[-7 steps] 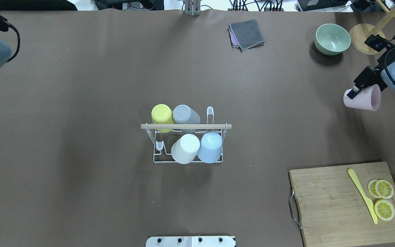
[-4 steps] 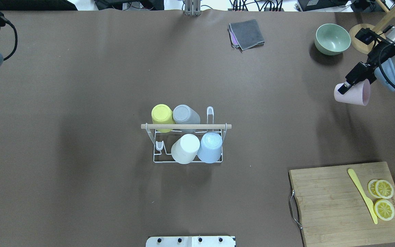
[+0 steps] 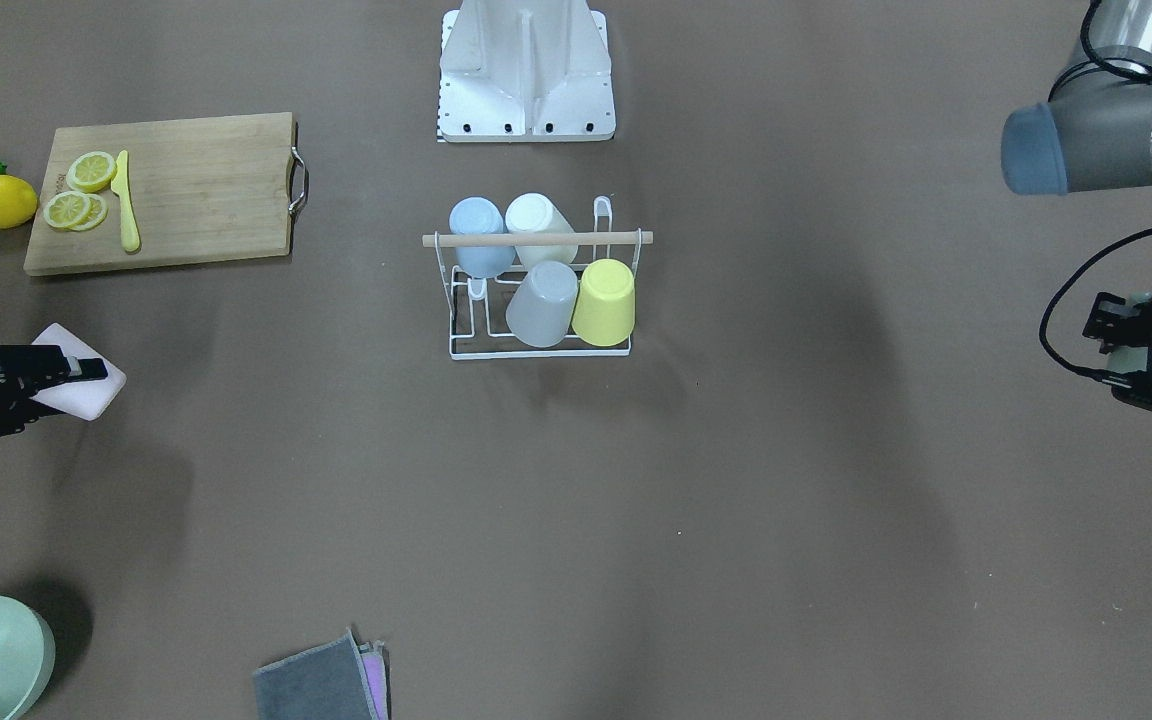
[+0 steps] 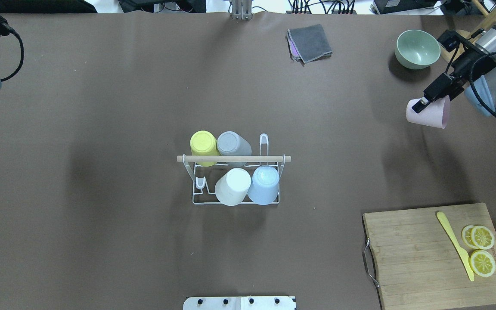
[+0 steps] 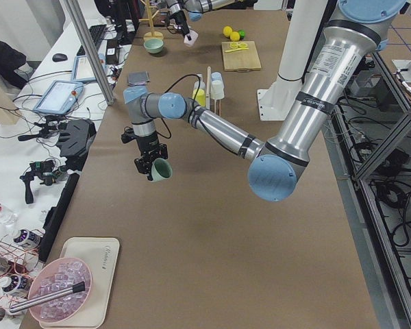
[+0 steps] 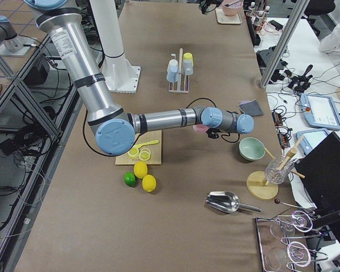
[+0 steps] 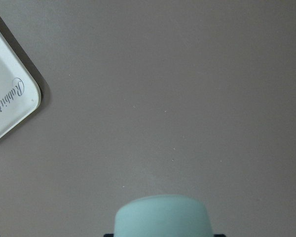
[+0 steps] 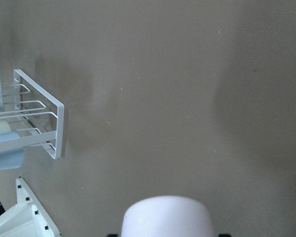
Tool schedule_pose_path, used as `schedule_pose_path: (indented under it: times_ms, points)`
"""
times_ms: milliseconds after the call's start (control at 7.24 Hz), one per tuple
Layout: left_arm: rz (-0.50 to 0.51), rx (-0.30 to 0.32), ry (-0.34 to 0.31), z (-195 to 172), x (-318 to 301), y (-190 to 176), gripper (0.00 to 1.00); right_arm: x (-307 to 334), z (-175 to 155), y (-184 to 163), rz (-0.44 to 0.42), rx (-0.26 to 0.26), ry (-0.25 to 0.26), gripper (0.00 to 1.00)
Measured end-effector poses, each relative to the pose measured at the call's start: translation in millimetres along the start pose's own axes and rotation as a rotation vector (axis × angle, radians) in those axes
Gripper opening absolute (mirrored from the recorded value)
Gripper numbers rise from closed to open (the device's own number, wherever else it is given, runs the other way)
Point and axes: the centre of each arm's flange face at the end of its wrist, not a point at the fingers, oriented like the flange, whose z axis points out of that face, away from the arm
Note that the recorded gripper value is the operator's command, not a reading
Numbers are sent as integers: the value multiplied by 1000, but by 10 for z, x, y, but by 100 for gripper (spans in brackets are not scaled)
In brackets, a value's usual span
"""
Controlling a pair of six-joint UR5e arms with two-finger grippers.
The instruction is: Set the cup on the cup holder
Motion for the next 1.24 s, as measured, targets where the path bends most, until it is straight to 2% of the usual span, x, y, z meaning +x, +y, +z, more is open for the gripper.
schedule_pose_path:
  times_ms: [276, 414, 690, 829, 967, 1243]
  points:
    - [3, 8, -1, 1, 1, 30, 0, -171, 66, -105, -5, 56, -157, 45]
    - [4, 12, -1, -7, 6, 42, 0, -309, 78, -182, -22, 95, -255, 43]
    - [8, 22, -3, -20, 10, 54, 0, -513, 107, -285, -111, 176, -427, 41]
    - [10, 28, -4, 7, 5, 103, 0, -578, 167, -317, -178, 213, -488, 40]
    - [14, 38, -7, 71, -11, 195, 0, -635, 240, -344, -236, 245, -539, 35]
    - [19, 53, -10, 180, -36, 353, 0, -811, 353, -424, -347, 287, -614, 33]
